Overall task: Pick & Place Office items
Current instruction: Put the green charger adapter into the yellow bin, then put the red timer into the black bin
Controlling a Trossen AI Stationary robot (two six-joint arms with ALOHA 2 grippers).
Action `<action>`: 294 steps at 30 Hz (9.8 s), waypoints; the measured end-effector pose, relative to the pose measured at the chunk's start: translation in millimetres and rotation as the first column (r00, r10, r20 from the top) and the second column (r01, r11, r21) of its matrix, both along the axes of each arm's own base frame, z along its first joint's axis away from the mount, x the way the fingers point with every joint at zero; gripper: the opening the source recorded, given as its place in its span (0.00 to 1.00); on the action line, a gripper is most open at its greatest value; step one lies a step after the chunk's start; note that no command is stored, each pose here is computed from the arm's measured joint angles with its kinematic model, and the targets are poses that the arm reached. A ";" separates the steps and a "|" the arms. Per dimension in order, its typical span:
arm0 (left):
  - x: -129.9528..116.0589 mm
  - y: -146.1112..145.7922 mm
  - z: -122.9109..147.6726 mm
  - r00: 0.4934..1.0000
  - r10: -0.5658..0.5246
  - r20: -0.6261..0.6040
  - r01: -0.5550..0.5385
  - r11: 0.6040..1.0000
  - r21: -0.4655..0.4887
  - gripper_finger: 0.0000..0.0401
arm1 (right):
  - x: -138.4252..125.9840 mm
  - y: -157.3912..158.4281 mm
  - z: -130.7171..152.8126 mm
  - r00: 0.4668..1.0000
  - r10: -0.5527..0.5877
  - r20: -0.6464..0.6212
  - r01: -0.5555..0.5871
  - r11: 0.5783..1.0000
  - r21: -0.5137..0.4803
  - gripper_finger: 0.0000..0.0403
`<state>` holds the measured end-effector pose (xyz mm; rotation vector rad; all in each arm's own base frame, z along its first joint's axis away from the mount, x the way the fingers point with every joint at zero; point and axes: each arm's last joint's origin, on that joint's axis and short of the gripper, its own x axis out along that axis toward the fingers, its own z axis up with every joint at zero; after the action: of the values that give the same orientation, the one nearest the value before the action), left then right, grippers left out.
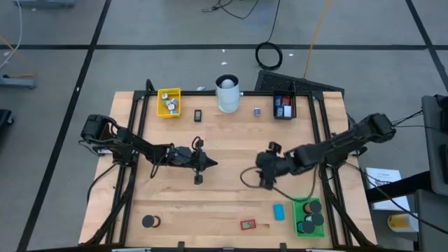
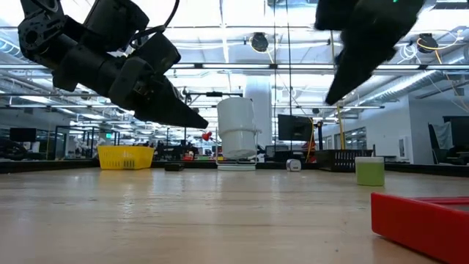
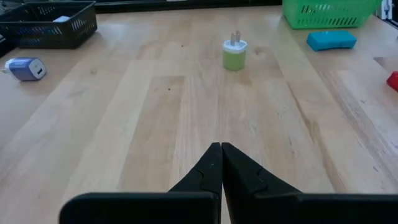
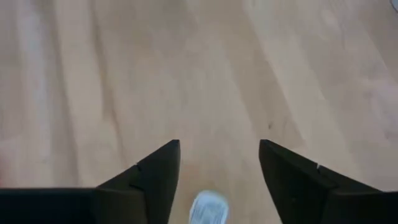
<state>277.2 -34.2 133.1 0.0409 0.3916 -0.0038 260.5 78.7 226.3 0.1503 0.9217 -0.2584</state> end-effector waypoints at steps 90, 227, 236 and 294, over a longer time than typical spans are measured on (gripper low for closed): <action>-125.9 61.2 -3.5 0.957 0.266 0.112 -0.263 0.964 -0.039 0.02 | 187.6 -63.1 -20.9 0.954 0.289 -0.076 -0.299 0.936 -0.188 0.58; -158.0 176.2 36.5 0.379 0.881 -0.284 -0.901 0.422 0.105 0.57 | 3.7 -74.9 -54.3 0.806 0.189 0.561 -0.075 0.972 -0.221 0.00; -149.7 156.6 50.0 0.607 0.757 -0.242 -0.772 0.634 0.043 0.32 | 3.3 -77.3 -54.0 0.817 0.141 0.559 -0.001 0.970 -0.243 0.00; -120.6 69.4 10.4 0.941 0.303 0.150 -0.300 0.953 -0.048 0.07 | 17.5 -121.3 -24.0 0.779 -0.468 0.417 0.581 0.788 -0.203 0.05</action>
<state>156.6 35.2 143.6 -0.0433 0.2374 0.2968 278.0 -42.6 202.3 0.1469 0.4512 -0.8857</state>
